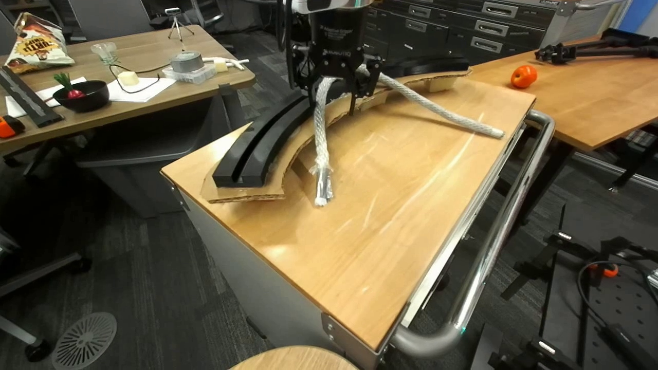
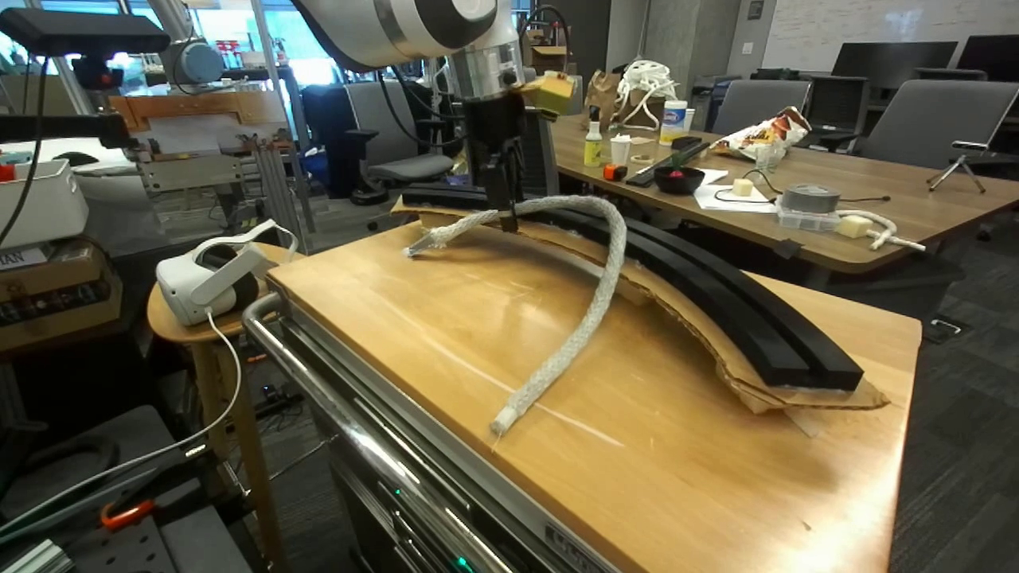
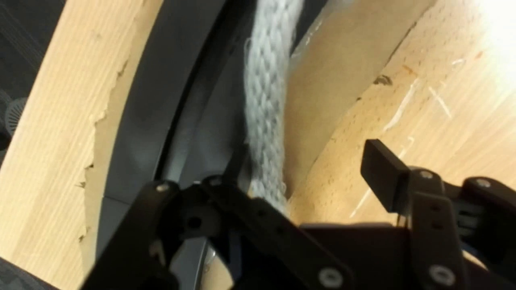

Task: Place the rope along the black object

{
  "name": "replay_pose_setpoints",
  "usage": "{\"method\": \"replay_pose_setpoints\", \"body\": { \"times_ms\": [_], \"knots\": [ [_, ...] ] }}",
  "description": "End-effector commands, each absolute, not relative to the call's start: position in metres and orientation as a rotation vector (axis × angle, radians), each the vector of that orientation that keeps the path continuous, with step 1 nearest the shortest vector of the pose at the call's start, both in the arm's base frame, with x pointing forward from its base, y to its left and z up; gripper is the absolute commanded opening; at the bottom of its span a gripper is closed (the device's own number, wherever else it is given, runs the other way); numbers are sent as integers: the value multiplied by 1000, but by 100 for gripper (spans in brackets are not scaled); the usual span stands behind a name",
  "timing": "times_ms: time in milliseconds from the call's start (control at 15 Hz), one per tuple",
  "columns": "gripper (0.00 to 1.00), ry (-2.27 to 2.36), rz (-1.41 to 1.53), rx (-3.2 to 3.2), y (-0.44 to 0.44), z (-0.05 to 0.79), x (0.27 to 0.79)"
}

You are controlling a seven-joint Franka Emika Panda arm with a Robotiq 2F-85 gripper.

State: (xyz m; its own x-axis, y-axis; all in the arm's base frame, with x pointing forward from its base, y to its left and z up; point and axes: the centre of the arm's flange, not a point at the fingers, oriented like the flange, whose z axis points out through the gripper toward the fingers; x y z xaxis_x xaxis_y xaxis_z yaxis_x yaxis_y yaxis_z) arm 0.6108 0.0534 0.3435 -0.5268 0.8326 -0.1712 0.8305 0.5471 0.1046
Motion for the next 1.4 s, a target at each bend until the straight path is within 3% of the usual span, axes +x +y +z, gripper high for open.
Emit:
{"method": "replay_pose_setpoints", "body": {
  "times_ms": [0, 267, 467, 600, 1333],
  "knots": [
    [40, 2666, 35, 1292, 38, 350, 630],
    [13, 2704, 35, 1221, 36, 354, 638],
    [6, 2747, 8, 1199, 37, 351, 643],
    [11, 2763, 2, 1189, 37, 351, 645],
    [10, 2986, 380, 1148, 10, 363, 653]
  ]
}}
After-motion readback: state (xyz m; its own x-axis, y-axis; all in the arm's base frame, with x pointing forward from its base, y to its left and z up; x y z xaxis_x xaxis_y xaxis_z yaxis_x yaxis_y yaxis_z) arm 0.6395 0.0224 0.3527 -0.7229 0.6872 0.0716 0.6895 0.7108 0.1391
